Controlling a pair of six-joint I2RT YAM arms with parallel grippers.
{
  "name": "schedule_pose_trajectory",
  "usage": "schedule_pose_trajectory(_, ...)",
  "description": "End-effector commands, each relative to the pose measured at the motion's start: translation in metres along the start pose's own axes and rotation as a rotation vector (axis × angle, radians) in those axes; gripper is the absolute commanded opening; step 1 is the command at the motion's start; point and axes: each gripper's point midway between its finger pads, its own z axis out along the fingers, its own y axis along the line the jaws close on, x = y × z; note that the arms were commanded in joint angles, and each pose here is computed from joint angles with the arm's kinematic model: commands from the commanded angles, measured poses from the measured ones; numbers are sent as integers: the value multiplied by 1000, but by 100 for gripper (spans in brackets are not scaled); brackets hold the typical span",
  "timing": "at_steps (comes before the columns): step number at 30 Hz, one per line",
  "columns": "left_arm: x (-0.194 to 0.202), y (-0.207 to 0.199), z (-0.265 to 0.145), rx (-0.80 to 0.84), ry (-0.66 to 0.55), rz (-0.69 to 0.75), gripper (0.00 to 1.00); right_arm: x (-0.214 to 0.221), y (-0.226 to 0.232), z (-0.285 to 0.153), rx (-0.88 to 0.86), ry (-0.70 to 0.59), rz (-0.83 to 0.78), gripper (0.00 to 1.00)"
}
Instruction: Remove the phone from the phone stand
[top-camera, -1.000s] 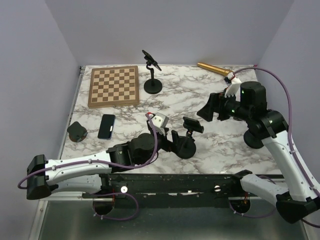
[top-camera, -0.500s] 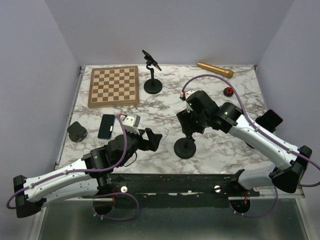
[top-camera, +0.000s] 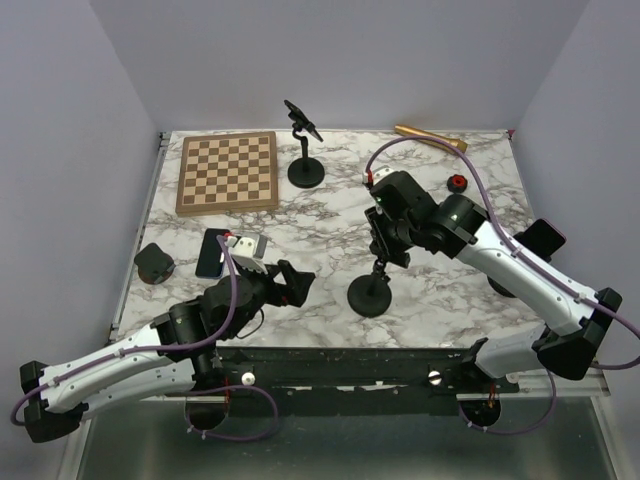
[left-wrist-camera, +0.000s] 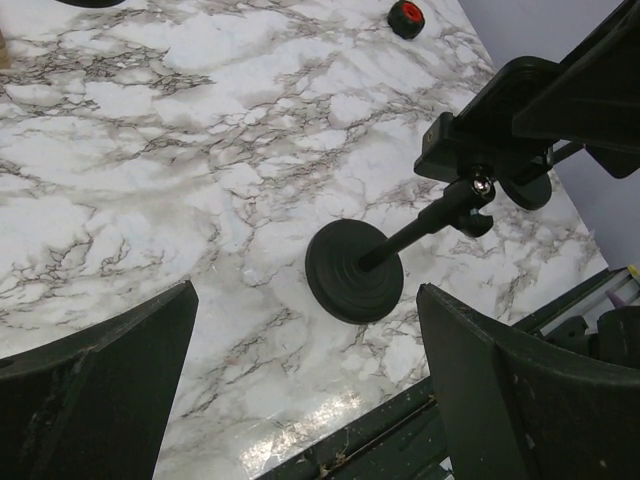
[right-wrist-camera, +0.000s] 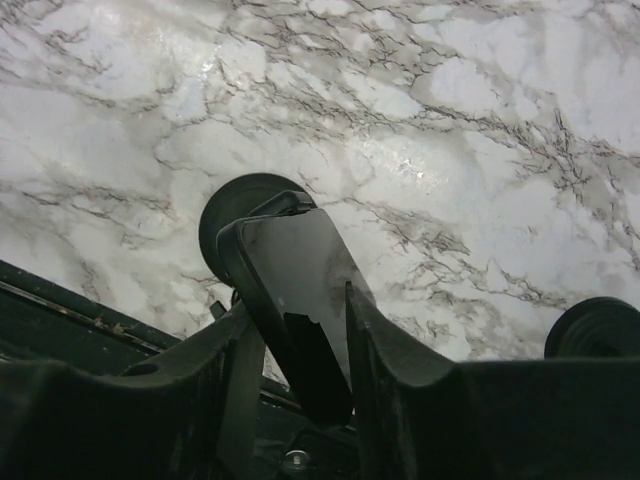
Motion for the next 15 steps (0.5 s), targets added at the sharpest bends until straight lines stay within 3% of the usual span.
schedule_pose_trajectory(1, 8, 3, 0, -12, 28, -14, 99, 17, -4, 3, 30, 83, -48, 37)
schedule_pose_trajectory(4, 6, 3, -1, -12, 26, -17, 99, 13, -5, -2, 31, 66, -43, 35)
schedule_pose_trajectory(8, 2, 3, -2, -16, 20, -6, 99, 7, -8, -6, 57, 53, -2, 21)
schedule_pose_trajectory(11, -4, 1, -3, -15, 13, 3, 99, -3, -10, -9, 99, 44, 96, 12)
schedule_pose_trajectory(15, -15, -7, -5, 2, -1, -9, 99, -18, 2, -5, 101, 28, 274, 9)
